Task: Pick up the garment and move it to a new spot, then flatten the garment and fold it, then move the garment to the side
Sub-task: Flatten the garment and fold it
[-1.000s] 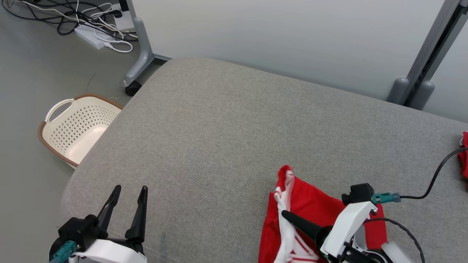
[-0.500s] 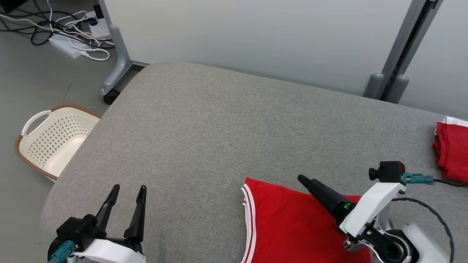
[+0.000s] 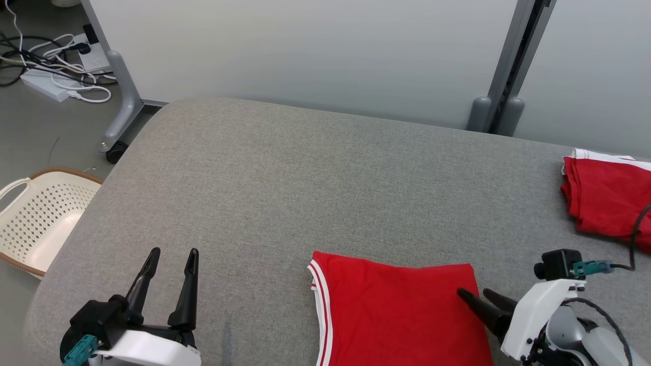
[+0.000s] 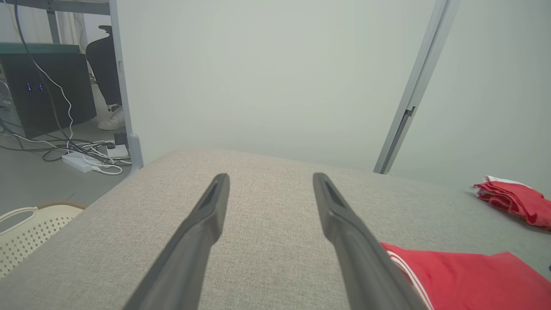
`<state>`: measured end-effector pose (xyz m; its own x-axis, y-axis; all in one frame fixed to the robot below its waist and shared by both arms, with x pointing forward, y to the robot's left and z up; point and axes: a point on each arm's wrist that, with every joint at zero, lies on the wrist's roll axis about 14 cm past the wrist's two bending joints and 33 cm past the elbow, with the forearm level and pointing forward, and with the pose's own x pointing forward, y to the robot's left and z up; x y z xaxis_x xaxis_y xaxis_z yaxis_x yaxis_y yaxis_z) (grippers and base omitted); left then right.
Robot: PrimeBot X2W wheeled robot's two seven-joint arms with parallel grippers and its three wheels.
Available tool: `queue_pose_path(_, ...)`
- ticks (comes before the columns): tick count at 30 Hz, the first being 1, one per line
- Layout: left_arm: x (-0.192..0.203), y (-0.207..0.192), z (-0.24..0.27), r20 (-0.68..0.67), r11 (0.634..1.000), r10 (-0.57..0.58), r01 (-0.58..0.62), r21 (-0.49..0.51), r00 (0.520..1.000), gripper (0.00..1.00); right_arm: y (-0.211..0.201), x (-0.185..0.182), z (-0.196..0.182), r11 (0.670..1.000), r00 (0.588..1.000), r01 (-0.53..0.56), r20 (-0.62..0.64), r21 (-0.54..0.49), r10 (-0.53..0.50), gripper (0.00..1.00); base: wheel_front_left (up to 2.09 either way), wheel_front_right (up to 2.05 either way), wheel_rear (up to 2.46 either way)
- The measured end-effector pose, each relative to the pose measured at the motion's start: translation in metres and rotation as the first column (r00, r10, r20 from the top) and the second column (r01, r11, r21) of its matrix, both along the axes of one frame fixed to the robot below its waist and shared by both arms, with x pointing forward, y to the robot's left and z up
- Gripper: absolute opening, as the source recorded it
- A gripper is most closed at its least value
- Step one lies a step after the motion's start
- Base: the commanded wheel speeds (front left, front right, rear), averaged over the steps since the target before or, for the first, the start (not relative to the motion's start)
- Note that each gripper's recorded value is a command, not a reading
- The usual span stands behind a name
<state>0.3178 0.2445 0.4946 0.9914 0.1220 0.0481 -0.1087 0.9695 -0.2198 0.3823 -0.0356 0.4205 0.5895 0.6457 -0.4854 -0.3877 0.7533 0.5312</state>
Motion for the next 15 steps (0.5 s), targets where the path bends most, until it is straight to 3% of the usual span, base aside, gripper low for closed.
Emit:
queue_pose_path(7,0.000,-0.004,-0.004,-0.009,1.000,-0.007,0.006,-0.008,1.000,1.00,0.004,-0.025,-0.037,0.995,0.982,-0.066,-0.183,-0.080,0.050,1.00,0.00,0.00,0.00)
queue_pose_path(15,-0.005,0.000,-0.008,-0.023,1.000,0.011,-0.012,-0.010,1.000,1.00,0.003,-0.026,-0.054,0.985,0.954,-0.104,-0.294,-0.135,0.060,1.00,0.00,0.00,0.00)
